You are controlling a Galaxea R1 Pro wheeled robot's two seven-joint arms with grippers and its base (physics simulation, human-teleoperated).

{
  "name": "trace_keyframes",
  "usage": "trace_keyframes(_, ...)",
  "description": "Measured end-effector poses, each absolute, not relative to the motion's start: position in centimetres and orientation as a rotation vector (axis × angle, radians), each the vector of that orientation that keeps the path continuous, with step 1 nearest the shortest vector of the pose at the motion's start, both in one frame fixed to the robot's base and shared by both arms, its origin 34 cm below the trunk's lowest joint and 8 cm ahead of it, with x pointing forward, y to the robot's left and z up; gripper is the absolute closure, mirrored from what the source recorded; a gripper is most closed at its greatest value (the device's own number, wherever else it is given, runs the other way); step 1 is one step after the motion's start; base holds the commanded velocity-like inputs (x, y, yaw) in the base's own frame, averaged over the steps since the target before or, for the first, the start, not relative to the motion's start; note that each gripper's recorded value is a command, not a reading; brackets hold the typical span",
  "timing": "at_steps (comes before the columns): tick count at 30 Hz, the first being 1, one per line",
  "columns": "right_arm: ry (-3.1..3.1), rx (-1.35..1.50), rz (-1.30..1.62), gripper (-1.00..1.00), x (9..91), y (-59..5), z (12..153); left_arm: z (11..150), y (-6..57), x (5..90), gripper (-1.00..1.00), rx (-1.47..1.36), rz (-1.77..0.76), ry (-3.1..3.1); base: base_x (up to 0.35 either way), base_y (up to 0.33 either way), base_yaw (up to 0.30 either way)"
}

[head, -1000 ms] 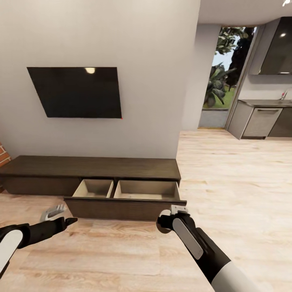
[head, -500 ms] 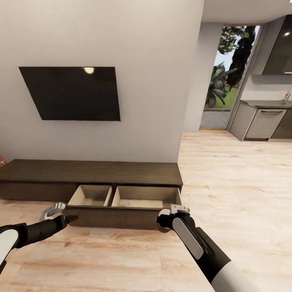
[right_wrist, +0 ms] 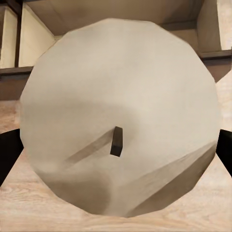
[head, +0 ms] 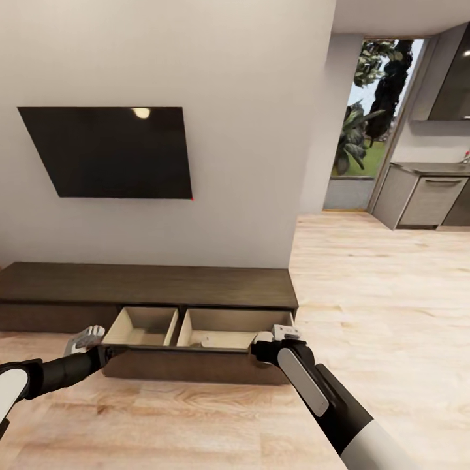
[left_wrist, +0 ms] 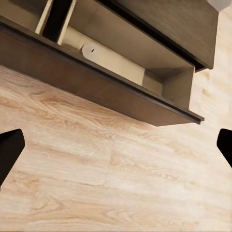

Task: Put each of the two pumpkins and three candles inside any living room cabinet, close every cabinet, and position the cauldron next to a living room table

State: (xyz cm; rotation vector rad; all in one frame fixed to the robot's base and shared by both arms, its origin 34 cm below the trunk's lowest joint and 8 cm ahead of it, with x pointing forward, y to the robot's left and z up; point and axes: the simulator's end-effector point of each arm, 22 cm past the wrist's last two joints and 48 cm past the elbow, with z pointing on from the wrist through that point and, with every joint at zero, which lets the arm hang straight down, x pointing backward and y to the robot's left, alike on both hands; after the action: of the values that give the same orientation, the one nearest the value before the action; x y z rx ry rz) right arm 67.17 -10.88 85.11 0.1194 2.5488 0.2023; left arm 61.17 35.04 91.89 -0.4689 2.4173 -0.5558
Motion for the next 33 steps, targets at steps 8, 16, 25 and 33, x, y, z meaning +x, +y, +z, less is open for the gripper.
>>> trace_keyframes(8,2.548,0.121,0.203,1.00,67.18,-10.89,85.11,91.89,35.04,61.16,-1.00,-0.469,-0.556,2.417,0.233,0.136,0.000)
trace_keyframes(16,2.549,0.123,0.204,1.00,67.17,-10.92,85.07,91.89,35.04,61.16,-1.00,-0.469,-0.556,2.417,0.241,0.171,0.000)
trace_keyframes(25,2.550,0.125,0.202,1.00,67.16,-10.99,85.02,91.89,35.04,61.16,-1.00,-0.469,-0.556,2.417,0.251,0.103,0.000)
trace_keyframes(33,2.555,0.127,0.197,1.00,67.10,-11.14,84.83,91.89,35.04,61.16,-1.00,-0.469,-0.556,2.417,0.263,0.004,0.000)
